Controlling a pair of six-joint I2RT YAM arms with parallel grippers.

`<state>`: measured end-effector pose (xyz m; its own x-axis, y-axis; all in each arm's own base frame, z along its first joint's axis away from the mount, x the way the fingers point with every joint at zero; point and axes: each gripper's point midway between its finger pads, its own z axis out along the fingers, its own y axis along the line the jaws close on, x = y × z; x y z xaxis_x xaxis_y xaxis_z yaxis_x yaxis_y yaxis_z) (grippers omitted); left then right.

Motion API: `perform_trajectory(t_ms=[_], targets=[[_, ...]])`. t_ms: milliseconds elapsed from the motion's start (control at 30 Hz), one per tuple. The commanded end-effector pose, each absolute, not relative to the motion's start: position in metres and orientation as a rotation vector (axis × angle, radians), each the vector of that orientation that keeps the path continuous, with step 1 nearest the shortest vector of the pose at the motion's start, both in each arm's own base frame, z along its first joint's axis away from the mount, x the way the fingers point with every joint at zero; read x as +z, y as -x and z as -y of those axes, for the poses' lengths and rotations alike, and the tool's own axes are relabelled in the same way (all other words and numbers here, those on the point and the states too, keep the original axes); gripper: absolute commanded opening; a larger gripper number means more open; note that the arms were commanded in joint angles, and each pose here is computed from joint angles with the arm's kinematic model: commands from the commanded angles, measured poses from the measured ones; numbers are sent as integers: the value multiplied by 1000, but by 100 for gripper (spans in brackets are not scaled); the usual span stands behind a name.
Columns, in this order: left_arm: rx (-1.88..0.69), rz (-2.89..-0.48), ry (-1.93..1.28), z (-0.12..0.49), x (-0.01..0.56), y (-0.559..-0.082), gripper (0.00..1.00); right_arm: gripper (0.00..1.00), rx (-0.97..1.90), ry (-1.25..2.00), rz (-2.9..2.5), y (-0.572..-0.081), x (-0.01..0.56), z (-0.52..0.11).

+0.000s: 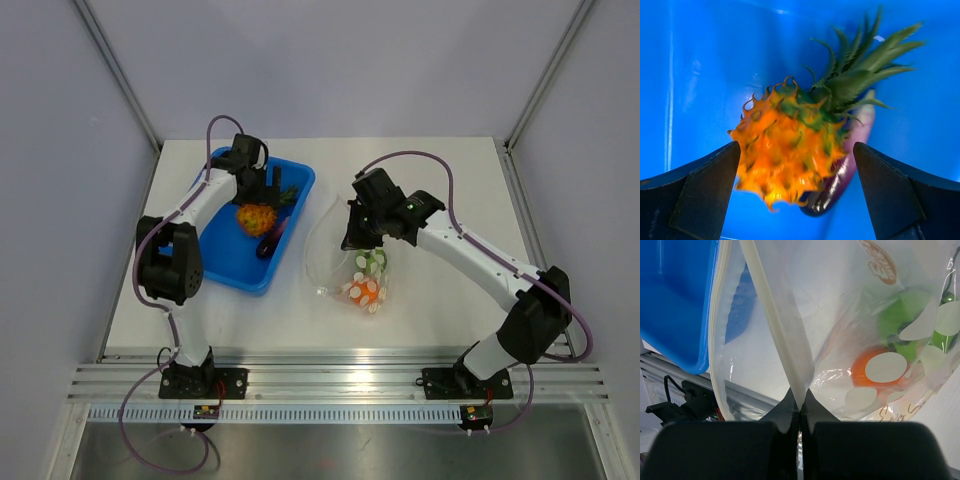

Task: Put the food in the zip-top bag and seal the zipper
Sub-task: Move the fake fruit to the bin.

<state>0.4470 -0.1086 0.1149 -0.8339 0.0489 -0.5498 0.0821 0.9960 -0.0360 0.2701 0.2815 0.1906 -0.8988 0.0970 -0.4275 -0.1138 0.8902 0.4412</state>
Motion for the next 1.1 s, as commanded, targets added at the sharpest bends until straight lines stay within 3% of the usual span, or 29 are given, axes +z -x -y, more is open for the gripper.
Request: perform_trajectory(t_ms=[0,333,500,567,767,1067], targets=[[-59,-2577,-72,101,114,-452,98,0,662,10,-2573,-280,203,-288],[14,-2633,295,60,102,-400,93,0,670,19,-2580,-279,199,-290],[104,-2513,383,42,134,-372,94,0,677,27,-2586,-278,195,-290],[111,-2438,307,48,151,-372,99,0,685,30,-2589,-277,193,-292],[56,-2383,76,62,195,-391,99,0,702,34,-2585,-278,194,-294],[103,-2532,-208,87,147,-422,94,0,704,23,-2575,-274,196,-290]])
